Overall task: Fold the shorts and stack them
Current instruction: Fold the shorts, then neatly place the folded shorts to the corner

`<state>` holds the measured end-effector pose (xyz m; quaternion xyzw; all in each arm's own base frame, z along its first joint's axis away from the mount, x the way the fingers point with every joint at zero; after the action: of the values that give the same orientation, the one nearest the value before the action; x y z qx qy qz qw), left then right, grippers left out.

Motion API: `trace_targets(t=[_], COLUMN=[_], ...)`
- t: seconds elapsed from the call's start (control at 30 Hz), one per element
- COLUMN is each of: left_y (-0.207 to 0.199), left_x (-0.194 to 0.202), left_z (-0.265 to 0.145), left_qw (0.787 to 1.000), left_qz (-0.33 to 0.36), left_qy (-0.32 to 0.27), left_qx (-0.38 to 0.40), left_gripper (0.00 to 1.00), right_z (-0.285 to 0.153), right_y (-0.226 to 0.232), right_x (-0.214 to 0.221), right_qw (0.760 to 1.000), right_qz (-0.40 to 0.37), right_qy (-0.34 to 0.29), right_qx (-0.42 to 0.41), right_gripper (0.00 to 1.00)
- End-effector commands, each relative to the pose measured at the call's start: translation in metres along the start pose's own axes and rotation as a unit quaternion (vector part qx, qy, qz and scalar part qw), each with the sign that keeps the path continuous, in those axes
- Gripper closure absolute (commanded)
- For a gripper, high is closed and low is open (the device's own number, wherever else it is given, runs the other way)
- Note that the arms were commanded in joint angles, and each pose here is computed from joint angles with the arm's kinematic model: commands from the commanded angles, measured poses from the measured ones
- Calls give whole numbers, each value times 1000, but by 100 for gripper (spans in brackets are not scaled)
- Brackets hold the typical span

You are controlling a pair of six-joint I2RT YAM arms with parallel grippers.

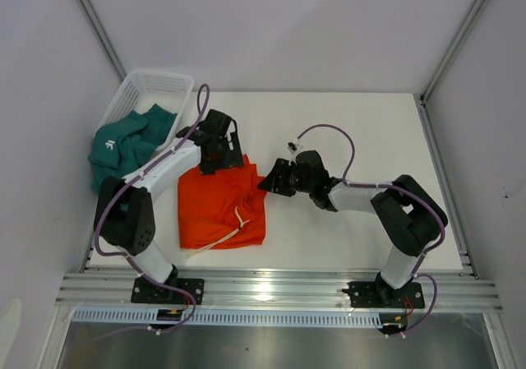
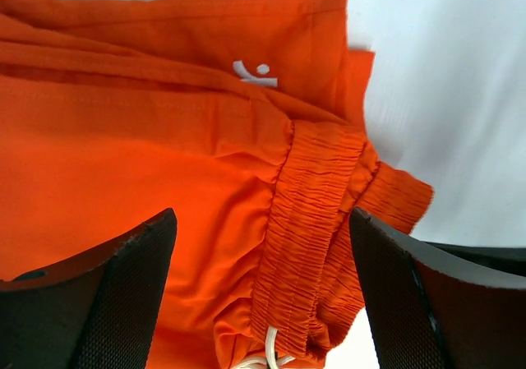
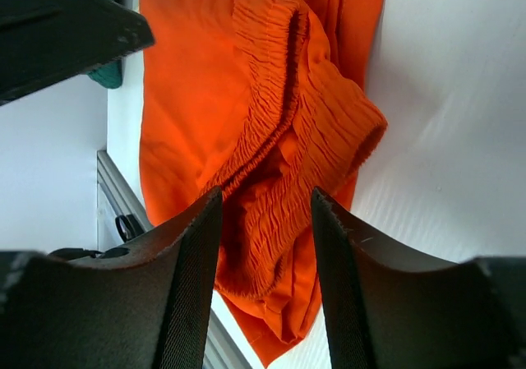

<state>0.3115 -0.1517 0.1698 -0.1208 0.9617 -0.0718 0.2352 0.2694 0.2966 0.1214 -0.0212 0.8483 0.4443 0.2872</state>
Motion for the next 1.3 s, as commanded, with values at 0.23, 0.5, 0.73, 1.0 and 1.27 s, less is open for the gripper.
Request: trace_targets(t=[0.23, 0.5, 0.73, 1.0, 1.27], left_y=[-19, -18, -12, -10, -6], left_x=[-28, -25, -18, -17, -17], left_z=[24, 56, 69, 76, 70], left_qw=[998, 999, 999, 999, 1000], left_qz=[14, 11, 6, 8, 10], left_qy=[0, 33, 40, 42, 28], left_qx=[56, 32, 13, -1, -3], left_gripper=[14, 19, 45, 100, 100], right_z=[33, 32, 13, -4, 1], right_y=[3, -3, 3, -4, -24], right_x=[-12, -12, -19, -19, -12], right_qw=[1000, 1000, 999, 997, 998], right_qz=[-12, -23, -44, -53, -19], right_qy=[0, -4, -24, -38, -18], right_qx=[-26, -9, 13, 45, 60], right_gripper=[63, 66, 60, 57, 42])
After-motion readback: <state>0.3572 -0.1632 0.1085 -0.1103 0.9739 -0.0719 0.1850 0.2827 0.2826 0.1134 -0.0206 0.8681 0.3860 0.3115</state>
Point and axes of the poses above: each gripper's point midway between its finger pads, its own z axis out along the fingers, its own y axis along the line the jaws close on, x = y × z, the point moved 7 cm from there along -z, back along the fingers, and after that the axes turned 2 degrees about -z, right-handed, at the moved point
